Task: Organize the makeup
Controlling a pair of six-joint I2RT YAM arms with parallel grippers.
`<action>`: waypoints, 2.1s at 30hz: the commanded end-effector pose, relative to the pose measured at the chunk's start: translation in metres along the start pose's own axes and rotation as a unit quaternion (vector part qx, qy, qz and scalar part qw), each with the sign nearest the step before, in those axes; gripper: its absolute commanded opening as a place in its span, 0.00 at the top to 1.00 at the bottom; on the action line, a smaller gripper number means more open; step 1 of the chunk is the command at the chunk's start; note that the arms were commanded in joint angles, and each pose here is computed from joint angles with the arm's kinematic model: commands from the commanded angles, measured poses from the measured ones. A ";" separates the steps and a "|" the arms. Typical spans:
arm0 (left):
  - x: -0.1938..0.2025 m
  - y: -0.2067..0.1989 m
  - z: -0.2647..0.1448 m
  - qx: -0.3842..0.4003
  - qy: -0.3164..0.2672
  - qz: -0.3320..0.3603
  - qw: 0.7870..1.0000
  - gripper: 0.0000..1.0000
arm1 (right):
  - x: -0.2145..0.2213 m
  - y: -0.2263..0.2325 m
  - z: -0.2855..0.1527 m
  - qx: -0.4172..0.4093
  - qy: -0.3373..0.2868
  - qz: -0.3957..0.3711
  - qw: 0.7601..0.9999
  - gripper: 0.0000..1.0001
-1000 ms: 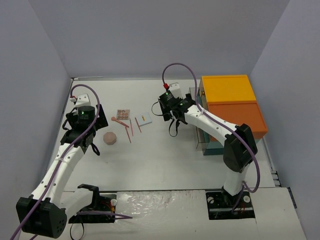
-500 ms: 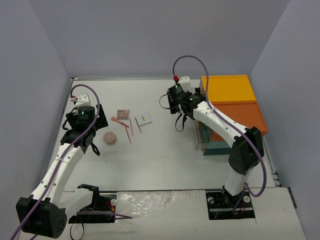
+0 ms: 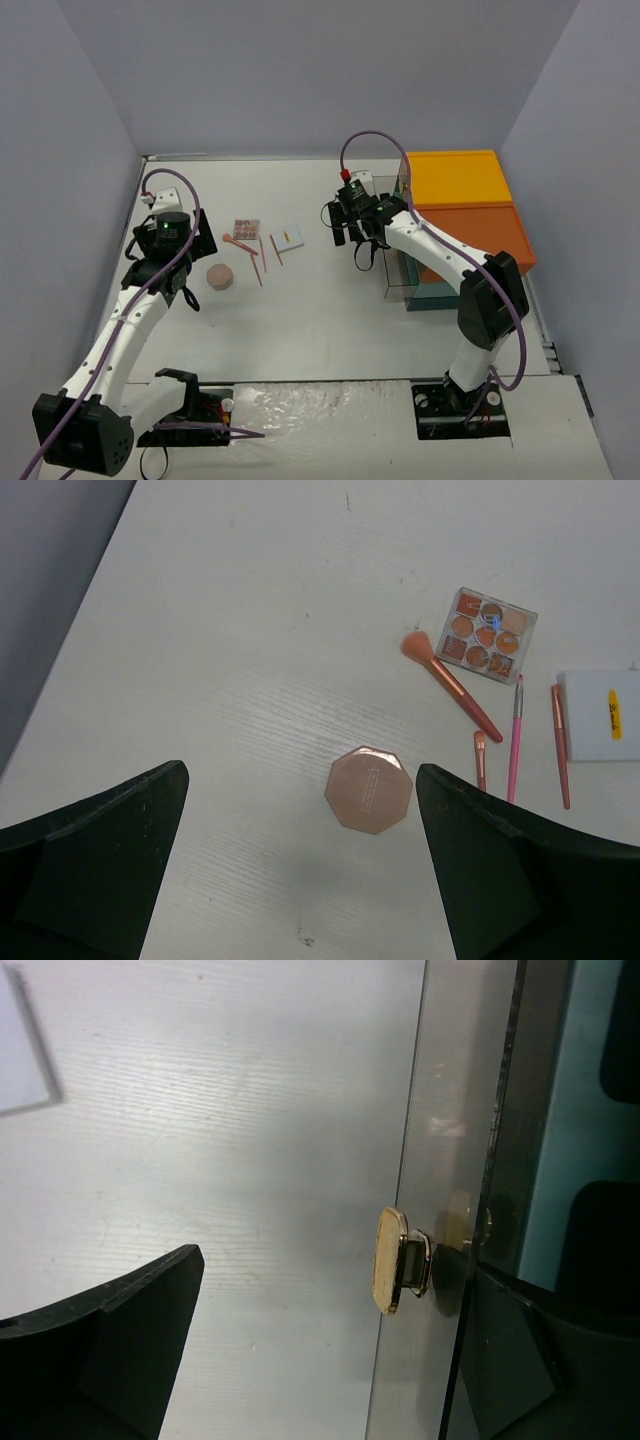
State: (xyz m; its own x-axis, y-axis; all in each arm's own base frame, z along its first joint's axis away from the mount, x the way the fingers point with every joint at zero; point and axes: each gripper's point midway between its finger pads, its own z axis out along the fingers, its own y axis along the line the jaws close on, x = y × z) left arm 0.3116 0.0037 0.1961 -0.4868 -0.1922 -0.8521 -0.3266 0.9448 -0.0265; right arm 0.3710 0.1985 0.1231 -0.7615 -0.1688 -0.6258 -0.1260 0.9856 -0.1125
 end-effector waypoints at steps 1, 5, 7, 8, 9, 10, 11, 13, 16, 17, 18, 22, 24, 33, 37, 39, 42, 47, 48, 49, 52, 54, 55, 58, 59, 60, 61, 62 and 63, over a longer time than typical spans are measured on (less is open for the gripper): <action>-0.020 -0.009 0.002 0.017 -0.026 -0.010 0.999 0.03 | -0.043 0.031 -0.034 -0.057 -0.068 0.006 0.996 0.02; -0.012 -0.017 0.007 0.033 -0.003 -0.004 0.999 0.03 | -0.050 0.029 -0.042 -0.050 -0.083 0.006 0.995 0.02; -0.011 -0.024 0.006 0.046 0.011 -0.012 0.999 0.03 | -0.058 0.021 -0.050 -0.037 -0.098 0.008 0.994 0.02; -0.004 -0.027 0.007 0.050 0.025 -0.013 0.998 0.03 | -0.061 0.017 -0.055 -0.033 -0.104 0.010 0.994 0.02; -0.009 -0.033 0.005 0.059 0.028 -0.019 0.998 0.03 | -0.065 0.014 -0.060 -0.030 -0.111 0.011 0.993 0.02; -0.009 -0.040 0.003 0.068 0.039 -0.022 0.997 0.03 | -0.073 0.010 -0.073 -0.031 -0.127 0.015 0.991 0.02; -0.007 -0.047 0.001 0.076 0.051 -0.024 0.996 0.04 | -0.081 0.005 -0.086 -0.031 -0.143 0.019 0.989 0.01; 0.000 -0.054 0.001 0.066 0.077 -0.030 0.994 0.04 | -0.094 -0.002 -0.105 -0.034 -0.168 0.022 0.985 0.01; 0.004 -0.075 0.002 0.066 0.102 -0.033 0.992 0.07 | -0.108 -0.017 -0.133 -0.027 -0.204 0.030 0.978 0.01; 0.007 -0.081 0.003 0.062 0.109 -0.036 0.991 0.08 | -0.110 -0.022 -0.139 -0.023 -0.212 0.034 0.976 0.01; 0.009 -0.087 0.005 0.058 0.117 -0.039 0.991 0.10 | -0.113 -0.028 -0.146 -0.020 -0.220 0.038 0.975 0.00; 0.016 -0.104 0.023 0.026 0.152 -0.077 0.985 0.20 | -0.114 -0.048 -0.166 -0.008 -0.242 0.050 0.969 0.00; 0.019 -0.110 0.036 0.009 0.166 -0.099 0.981 0.29 | -0.108 -0.054 -0.166 -0.001 -0.242 0.050 0.969 0.00; 0.044 -0.129 0.098 -0.022 0.221 -0.178 0.959 0.53 | -0.086 -0.076 -0.174 0.006 -0.247 0.048 0.968 0.00; 0.056 -0.130 0.120 -0.035 0.230 -0.187 0.954 0.58 | -0.084 -0.079 -0.183 -0.004 -0.261 0.046 0.964 0.00; 0.057 -0.130 0.124 -0.037 0.231 -0.191 0.953 0.58 | -0.083 -0.079 -0.184 -0.007 -0.263 0.045 0.964 0.00; 0.062 -0.129 0.135 -0.045 0.240 -0.200 0.949 0.59 | -0.078 -0.079 -0.182 -0.010 -0.261 0.038 0.964 0.00; 0.065 -0.126 0.149 -0.049 0.237 -0.206 0.948 0.61 | -0.070 -0.078 -0.176 -0.010 -0.252 0.027 0.967 0.00; 0.067 -0.125 0.152 -0.049 0.241 -0.207 0.947 0.62 | -0.069 -0.077 -0.175 -0.012 -0.250 0.024 0.968 0.00; 0.070 -0.125 0.154 -0.050 0.247 -0.209 0.945 0.62 | -0.068 -0.077 -0.174 -0.013 -0.249 0.023 0.968 0.00; 0.080 -0.122 0.157 -0.054 0.260 -0.214 0.940 0.63 | -0.068 -0.076 -0.173 -0.015 -0.248 0.022 0.968 0.00; 0.088 -0.120 0.159 -0.060 0.269 -0.218 0.936 0.67 | -0.069 -0.076 -0.173 -0.015 -0.248 0.020 0.968 0.00; 0.093 -0.119 0.159 -0.063 0.274 -0.220 0.934 0.69 | -0.069 -0.076 -0.173 -0.014 -0.248 0.020 0.969 0.00; 0.096 -0.118 0.154 -0.064 0.281 -0.222 0.931 0.83 | -0.070 -0.075 -0.173 -0.014 -0.248 0.018 0.969 0.00; 0.095 -0.118 0.152 -0.064 0.282 -0.222 0.931 0.90 | -0.071 -0.075 -0.173 -0.014 -0.248 0.018 0.969 0.00; 0.093 -0.117 0.150 -0.063 0.281 -0.222 0.932 0.96 | -0.071 -0.075 -0.173 -0.014 -0.248 0.017 0.968 0.00; 0.086 -0.117 0.146 -0.059 0.275 -0.223 0.934 0.98 | -0.071 -0.075 -0.172 -0.015 -0.248 0.017 0.969 0.00; 0.079 -0.117 0.141 -0.054 0.268 -0.223 0.936 1.00 | -0.071 -0.075 -0.172 -0.015 -0.247 0.017 0.969 0.00; 0.070 -0.117 0.137 -0.047 0.259 -0.223 0.938 1.00 | -0.071 -0.074 -0.172 -0.016 -0.247 0.016 0.969 0.00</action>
State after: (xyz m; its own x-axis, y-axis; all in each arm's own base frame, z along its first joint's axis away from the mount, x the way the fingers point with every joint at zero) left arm 0.4250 -0.0849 0.0286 -0.6374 -0.6807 -0.3610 -0.6640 0.7230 -0.1910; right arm 0.3162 0.1351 0.2925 -0.4200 -0.1356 -0.8973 -0.1343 0.9872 -0.0863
